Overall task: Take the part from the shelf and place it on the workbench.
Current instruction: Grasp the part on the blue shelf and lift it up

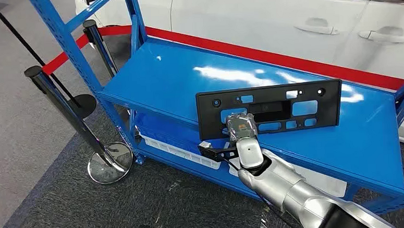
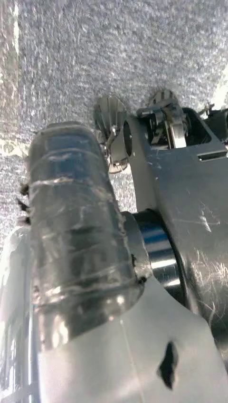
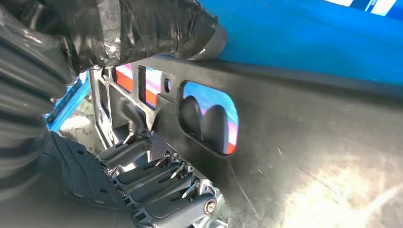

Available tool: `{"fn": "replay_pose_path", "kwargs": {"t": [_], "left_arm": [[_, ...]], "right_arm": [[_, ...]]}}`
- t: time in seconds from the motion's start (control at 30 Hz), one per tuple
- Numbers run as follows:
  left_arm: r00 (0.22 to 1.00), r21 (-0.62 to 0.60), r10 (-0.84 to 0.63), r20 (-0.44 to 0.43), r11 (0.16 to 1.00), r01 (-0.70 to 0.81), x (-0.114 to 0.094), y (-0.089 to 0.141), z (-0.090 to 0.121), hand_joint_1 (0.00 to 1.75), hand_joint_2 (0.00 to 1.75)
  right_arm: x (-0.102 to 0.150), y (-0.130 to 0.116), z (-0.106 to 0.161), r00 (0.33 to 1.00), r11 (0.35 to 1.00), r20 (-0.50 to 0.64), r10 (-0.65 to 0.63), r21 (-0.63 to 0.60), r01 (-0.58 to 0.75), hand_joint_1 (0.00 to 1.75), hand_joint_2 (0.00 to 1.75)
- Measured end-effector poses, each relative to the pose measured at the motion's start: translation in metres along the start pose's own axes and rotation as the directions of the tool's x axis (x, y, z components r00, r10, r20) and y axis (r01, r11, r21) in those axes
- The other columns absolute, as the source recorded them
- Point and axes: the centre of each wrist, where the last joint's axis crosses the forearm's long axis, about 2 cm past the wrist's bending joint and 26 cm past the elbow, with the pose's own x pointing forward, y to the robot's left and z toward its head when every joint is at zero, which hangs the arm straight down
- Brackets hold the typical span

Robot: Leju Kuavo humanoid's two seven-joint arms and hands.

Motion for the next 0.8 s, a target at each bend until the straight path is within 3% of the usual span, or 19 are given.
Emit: {"fn": "replay_pose_path", "kwargs": {"t": [0.8], "left_arm": [[1.000, 0.003, -0.004, 0.002, 1.000, 0.004, 0.0004, -0.0002, 0.0000, 0.00, 0.00]], "right_arm": [[-0.0037, 0.0023, -0.0004, 1.000, 1.000, 0.000, -0.024, -0.002, 0.024, 1.75, 1.75]]}}
